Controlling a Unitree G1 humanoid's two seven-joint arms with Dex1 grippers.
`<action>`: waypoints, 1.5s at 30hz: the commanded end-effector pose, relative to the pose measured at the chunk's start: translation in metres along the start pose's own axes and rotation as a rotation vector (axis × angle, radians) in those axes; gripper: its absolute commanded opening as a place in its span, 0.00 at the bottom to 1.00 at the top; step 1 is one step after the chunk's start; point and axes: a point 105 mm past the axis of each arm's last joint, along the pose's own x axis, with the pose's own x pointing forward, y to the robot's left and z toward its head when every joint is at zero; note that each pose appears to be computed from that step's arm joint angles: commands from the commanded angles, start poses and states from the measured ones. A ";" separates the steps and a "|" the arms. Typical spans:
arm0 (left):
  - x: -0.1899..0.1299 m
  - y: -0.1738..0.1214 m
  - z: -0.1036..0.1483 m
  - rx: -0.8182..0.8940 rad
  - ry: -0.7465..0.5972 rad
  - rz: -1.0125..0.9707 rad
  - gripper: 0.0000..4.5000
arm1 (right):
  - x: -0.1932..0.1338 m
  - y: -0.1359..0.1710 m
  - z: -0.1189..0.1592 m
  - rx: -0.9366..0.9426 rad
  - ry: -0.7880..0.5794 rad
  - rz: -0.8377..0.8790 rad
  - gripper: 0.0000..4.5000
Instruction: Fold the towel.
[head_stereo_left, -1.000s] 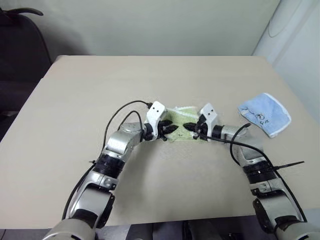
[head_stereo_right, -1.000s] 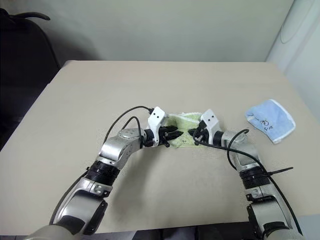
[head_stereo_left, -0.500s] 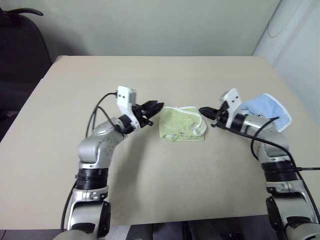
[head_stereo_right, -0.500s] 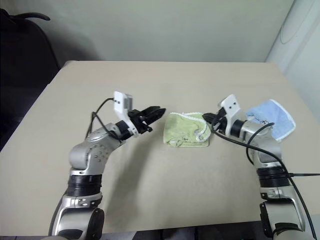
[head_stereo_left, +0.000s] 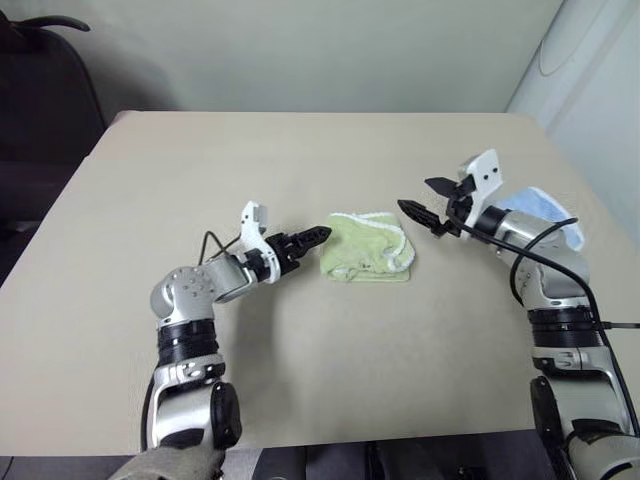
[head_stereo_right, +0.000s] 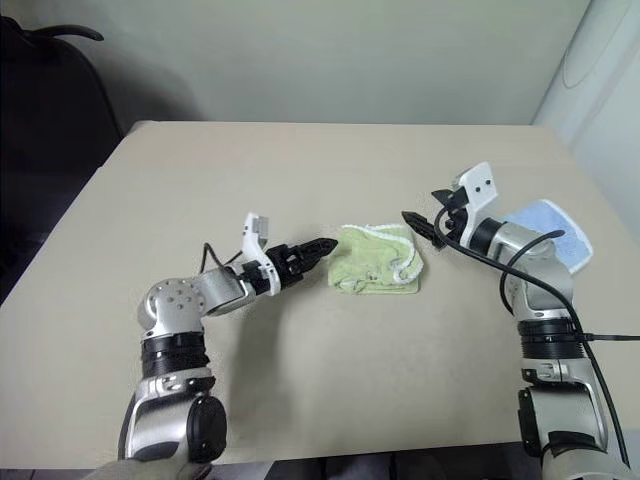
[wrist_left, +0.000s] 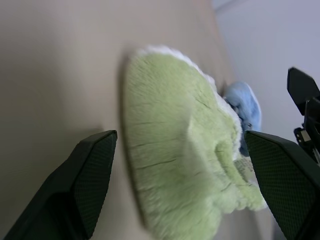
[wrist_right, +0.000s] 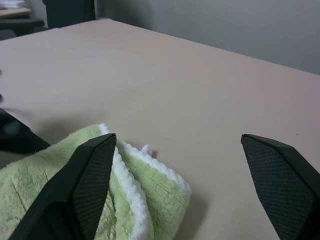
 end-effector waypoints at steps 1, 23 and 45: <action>0.021 -0.008 -0.014 0.005 0.073 -0.017 1.00 | -0.002 -0.007 0.020 -0.035 -0.072 -0.039 0.94; 0.024 -0.015 0.007 -0.042 -0.120 -0.026 0.00 | 0.004 -0.003 0.021 -0.034 -0.098 -0.056 0.96; -0.253 0.107 0.093 -0.256 -1.119 0.639 0.00 | 0.018 0.003 0.017 -0.025 -0.103 -0.008 0.96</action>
